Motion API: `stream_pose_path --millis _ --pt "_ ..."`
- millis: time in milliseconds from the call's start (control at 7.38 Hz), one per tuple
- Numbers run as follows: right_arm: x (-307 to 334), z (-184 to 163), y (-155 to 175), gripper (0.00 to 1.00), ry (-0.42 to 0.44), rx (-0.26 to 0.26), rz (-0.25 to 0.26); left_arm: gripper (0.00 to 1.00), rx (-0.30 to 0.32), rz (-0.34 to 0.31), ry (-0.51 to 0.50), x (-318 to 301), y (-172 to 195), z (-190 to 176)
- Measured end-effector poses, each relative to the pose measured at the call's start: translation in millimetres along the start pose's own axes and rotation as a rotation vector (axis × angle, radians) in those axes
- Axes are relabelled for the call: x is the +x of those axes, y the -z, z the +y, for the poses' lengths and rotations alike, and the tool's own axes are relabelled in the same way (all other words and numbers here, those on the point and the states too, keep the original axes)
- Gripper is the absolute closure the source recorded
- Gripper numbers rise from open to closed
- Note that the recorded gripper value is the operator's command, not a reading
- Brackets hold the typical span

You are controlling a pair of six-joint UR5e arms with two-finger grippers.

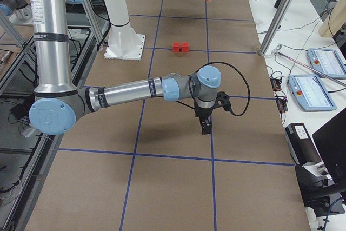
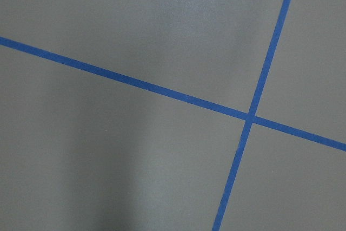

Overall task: Form red blocks into L shape at center
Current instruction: 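Lift the red cube with the left gripper toward the center, then carry the red cube beside the nearer center cube with the left gripper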

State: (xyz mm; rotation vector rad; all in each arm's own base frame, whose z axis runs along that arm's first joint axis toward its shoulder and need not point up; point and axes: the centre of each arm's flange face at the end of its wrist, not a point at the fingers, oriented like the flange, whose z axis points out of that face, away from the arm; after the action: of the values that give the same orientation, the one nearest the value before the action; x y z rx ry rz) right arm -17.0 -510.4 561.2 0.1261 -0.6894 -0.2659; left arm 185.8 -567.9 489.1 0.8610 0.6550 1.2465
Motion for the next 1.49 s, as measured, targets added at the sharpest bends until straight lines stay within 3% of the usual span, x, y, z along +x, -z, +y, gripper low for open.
stream_pose_path --millis 271,407,814,1220,1492 --pt "0 0 0 0.01 -0.001 -0.001 0.000 0.93 0.025 0.003 -0.057 27 -25 -74" --pt "0 1 -1 0.01 0.000 -0.001 0.000 1.00 0.022 -0.004 -0.090 37 -37 -109" --pt "2 3 -2 0.01 -0.004 -0.005 -0.001 1.00 -0.057 0.080 -0.058 72 -60 -217" --pt "3 5 -3 0.01 -0.008 -0.008 -0.001 1.00 -0.053 0.108 -0.118 138 -93 -334" --pt "3 5 -3 0.01 -0.009 -0.009 0.000 1.00 -0.071 0.139 -0.085 160 -111 -385"
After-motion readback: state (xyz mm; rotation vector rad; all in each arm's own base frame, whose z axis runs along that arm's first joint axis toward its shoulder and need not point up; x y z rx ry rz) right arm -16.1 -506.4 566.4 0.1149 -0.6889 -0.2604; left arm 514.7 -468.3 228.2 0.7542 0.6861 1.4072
